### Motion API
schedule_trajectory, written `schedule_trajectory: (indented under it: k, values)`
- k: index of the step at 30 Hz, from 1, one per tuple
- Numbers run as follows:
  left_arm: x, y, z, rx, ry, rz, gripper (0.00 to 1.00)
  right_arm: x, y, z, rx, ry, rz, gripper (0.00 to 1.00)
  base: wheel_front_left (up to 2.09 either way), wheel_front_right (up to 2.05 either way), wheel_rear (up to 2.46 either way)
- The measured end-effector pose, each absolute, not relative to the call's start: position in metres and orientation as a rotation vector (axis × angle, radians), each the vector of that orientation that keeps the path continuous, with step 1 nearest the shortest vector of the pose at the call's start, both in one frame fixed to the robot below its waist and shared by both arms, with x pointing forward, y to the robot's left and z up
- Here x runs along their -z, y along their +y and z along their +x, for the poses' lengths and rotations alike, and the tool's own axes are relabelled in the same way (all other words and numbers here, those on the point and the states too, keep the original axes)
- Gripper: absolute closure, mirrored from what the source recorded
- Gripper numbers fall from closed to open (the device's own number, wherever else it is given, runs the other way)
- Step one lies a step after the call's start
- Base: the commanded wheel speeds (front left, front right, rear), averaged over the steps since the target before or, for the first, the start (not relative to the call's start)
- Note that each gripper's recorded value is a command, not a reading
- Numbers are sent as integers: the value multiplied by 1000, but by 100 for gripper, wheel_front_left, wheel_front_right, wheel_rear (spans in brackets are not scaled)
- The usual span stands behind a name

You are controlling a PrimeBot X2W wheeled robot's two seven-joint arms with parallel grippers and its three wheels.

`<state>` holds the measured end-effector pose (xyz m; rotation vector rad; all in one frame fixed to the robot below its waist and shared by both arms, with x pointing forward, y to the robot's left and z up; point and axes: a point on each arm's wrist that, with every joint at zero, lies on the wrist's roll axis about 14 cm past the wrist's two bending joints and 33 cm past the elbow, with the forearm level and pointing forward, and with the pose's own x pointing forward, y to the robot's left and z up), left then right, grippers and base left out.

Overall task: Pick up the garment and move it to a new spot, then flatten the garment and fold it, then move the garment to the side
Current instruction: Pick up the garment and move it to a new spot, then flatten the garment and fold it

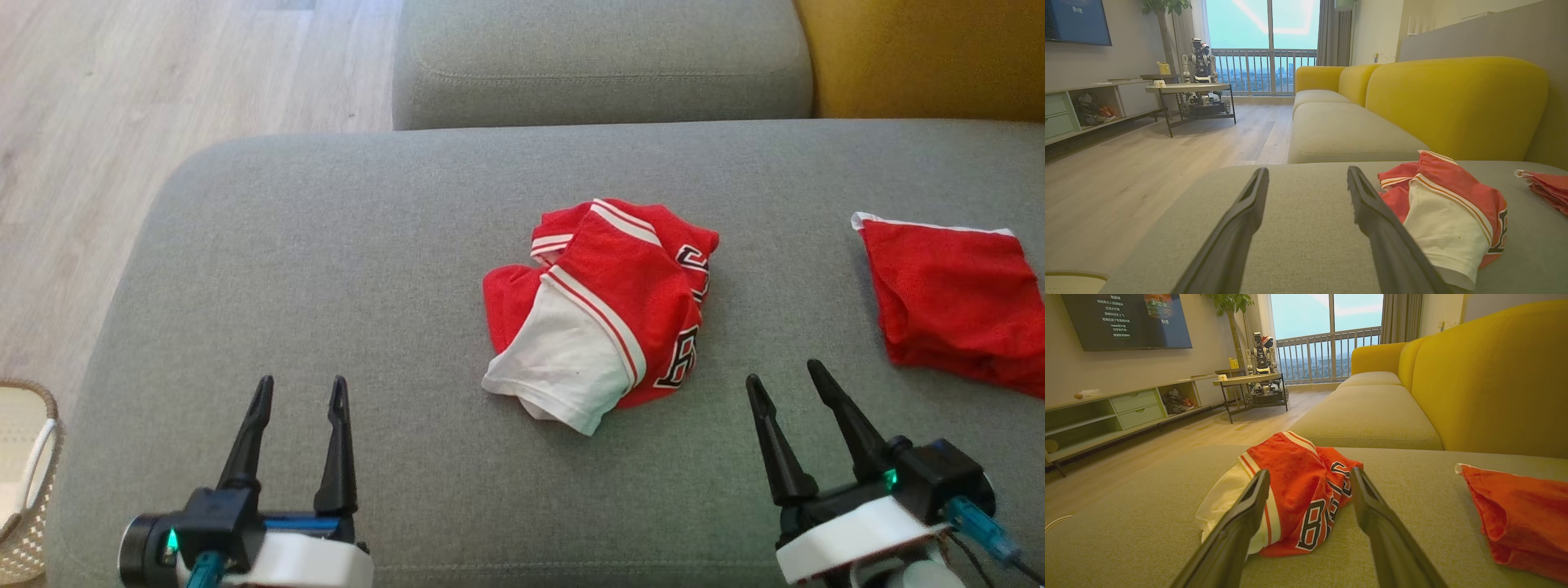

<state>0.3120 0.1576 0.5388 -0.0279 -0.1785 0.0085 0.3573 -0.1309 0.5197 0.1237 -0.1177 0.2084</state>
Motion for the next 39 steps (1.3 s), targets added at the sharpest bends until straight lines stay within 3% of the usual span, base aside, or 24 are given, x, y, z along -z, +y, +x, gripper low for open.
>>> schedule_trajectory:
  k: [28,34,39]
  values:
    - [-514,147,316,50,-102,-29,0,-510,-135,352,-194,-89,128,0,0,0,0]
    - [-495,130,332,125,-40,-34,0,-500,-139,353,-178,-58,119,0,0,0,0]
    - [-500,86,372,311,-55,-48,0,-496,-141,364,-171,-48,120,0,0,0,0]
